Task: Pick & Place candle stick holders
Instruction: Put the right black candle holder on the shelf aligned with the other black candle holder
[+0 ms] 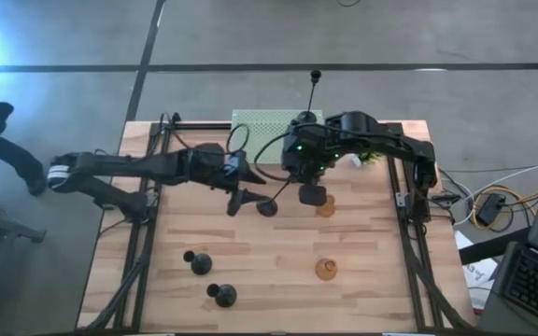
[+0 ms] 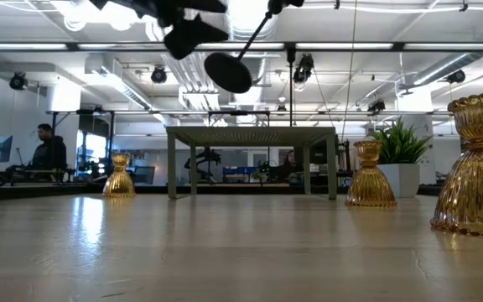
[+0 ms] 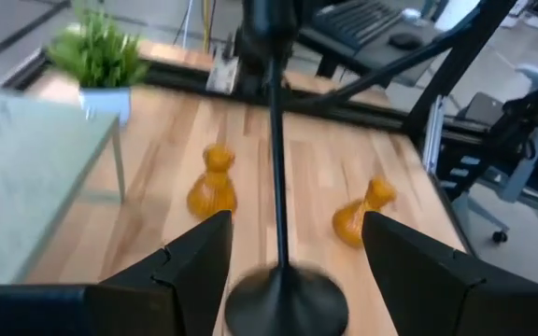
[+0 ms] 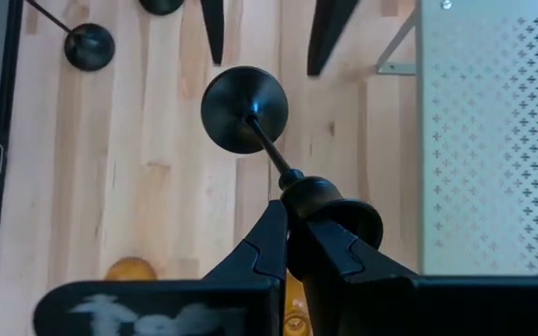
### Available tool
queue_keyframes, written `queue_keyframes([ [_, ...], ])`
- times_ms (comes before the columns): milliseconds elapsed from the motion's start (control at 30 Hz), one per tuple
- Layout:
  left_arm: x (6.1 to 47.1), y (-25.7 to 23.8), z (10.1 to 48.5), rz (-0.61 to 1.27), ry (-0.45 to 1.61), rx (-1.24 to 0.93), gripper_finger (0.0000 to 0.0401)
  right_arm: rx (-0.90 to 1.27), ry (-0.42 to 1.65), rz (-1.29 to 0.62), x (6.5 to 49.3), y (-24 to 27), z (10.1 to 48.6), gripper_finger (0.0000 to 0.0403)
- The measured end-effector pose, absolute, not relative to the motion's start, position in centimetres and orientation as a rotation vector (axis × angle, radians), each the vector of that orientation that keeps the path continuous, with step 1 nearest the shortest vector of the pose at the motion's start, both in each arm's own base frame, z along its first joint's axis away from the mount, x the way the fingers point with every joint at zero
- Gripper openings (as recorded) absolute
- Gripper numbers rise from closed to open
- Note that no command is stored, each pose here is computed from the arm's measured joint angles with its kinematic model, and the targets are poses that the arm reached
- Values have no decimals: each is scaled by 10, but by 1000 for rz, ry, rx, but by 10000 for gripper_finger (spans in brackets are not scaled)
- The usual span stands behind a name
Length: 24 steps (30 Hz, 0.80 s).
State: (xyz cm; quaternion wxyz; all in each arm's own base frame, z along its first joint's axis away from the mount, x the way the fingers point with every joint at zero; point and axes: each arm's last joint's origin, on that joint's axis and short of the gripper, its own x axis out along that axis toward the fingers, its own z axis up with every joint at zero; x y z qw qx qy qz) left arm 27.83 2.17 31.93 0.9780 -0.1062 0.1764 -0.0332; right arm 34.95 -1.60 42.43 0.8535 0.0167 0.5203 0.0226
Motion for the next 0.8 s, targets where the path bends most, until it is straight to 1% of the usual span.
queue_keyframes([
  [133, 298, 28, 318, -93, 384, -213, 245, 25, 1086, 44, 347, -18, 427, 11],
  [367, 320, 35, 328, -122, 363, -195, 245, 26, 1082, 39, 345, -20, 428, 11],
  [500, 329, 39, 330, -134, 359, -198, 245, 22, 1081, 43, 345, -20, 428, 11],
  [700, 340, 44, 322, -141, 392, -223, 245, 22, 1082, 43, 345, -20, 428, 11],
  [800, 342, 44, 326, -148, 375, -220, 233, 22, 1082, 44, 345, -20, 428, 11],
])
